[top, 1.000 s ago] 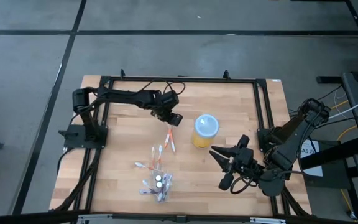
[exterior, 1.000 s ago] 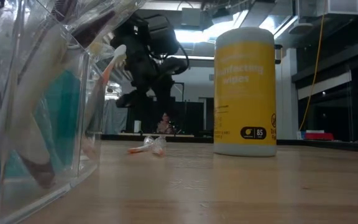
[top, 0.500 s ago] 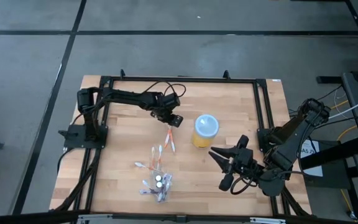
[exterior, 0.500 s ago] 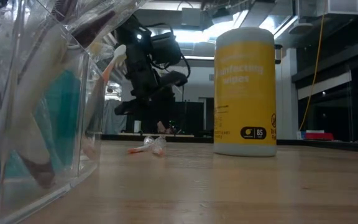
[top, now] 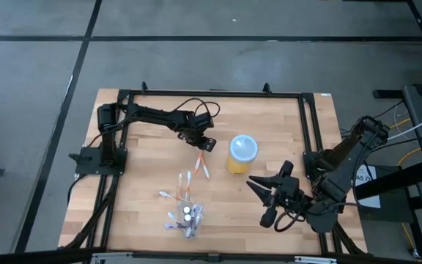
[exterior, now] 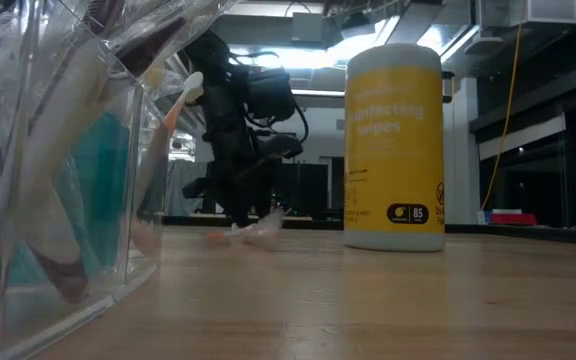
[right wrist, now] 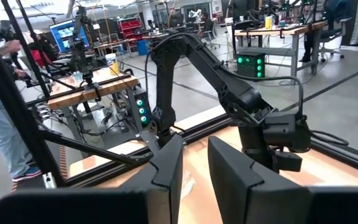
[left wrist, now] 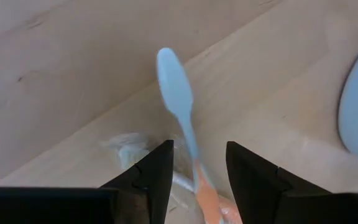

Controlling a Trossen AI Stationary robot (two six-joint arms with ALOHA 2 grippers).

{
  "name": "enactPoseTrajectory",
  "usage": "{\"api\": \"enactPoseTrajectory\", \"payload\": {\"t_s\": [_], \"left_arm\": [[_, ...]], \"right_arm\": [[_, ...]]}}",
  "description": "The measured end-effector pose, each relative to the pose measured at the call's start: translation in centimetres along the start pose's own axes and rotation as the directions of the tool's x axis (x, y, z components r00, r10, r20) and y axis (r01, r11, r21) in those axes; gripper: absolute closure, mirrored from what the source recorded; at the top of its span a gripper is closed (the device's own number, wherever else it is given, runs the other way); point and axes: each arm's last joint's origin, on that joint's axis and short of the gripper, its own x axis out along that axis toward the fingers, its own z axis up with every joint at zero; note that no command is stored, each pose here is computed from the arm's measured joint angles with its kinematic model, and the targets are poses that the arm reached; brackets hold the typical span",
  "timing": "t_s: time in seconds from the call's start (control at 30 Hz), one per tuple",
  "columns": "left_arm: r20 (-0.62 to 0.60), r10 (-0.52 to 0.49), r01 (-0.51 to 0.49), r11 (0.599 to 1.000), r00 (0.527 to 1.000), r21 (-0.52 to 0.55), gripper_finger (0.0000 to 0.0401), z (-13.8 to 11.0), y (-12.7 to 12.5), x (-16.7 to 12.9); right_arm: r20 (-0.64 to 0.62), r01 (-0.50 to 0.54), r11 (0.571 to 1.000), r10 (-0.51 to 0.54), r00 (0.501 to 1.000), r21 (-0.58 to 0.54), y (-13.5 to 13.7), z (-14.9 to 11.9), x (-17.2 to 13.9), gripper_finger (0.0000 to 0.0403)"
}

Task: Pick & Place toothbrushing station
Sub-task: Put the top orange toothbrush into the left side of the transparent organizer

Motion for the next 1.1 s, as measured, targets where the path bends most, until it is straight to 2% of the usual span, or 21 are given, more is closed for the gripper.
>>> {"api": "enactPoseTrajectory", "payload": {"t_s": [0.27,0.37,0.53,0.73,0.9,1.1], "left_arm": [[0.033,0.028,-0.027,0.999,0.999,-0.044,0.0269,0.2,0.1,0.4],[0.038,0.031,-0.029,0.998,0.999,-0.059,0.03,0.4,0.3,0.3],[0.048,0.029,-0.025,0.997,0.998,-0.077,0.038,0.9,0.7,0.2],[0.063,-0.033,0.038,0.996,0.997,-0.083,0.039,1.7,0.8,-0.4],[0.105,-0.135,0.14,0.989,0.985,-0.046,0.0393,1.8,-0.1,-3.5],[0.255,-0.285,0.279,0.958,0.924,0.059,0.0395,0.3,-1.7,-11.3]], "right_arm": [[0.01,0.007,1.0,-0.007,1.0,0.002,0.2,-0.1,-0.6,0.0324],[0.01,0.007,1.0,-0.007,1.0,0.002,0.2,-0.1,-0.7,0.0324],[0.011,0.007,1.0,-0.007,1.0,0.003,0.2,-0.1,-0.7,0.0324],[0.009,0.001,1.0,-0.001,1.0,0.017,0.2,-0.1,-0.9,0.0324],[0.009,-0.008,0.999,0.008,1.0,0.035,0.4,-0.1,-1.3,0.0324],[0.008,-0.009,0.999,0.008,1.0,0.042,0.4,-0.1,-1.3,0.0324]]}}
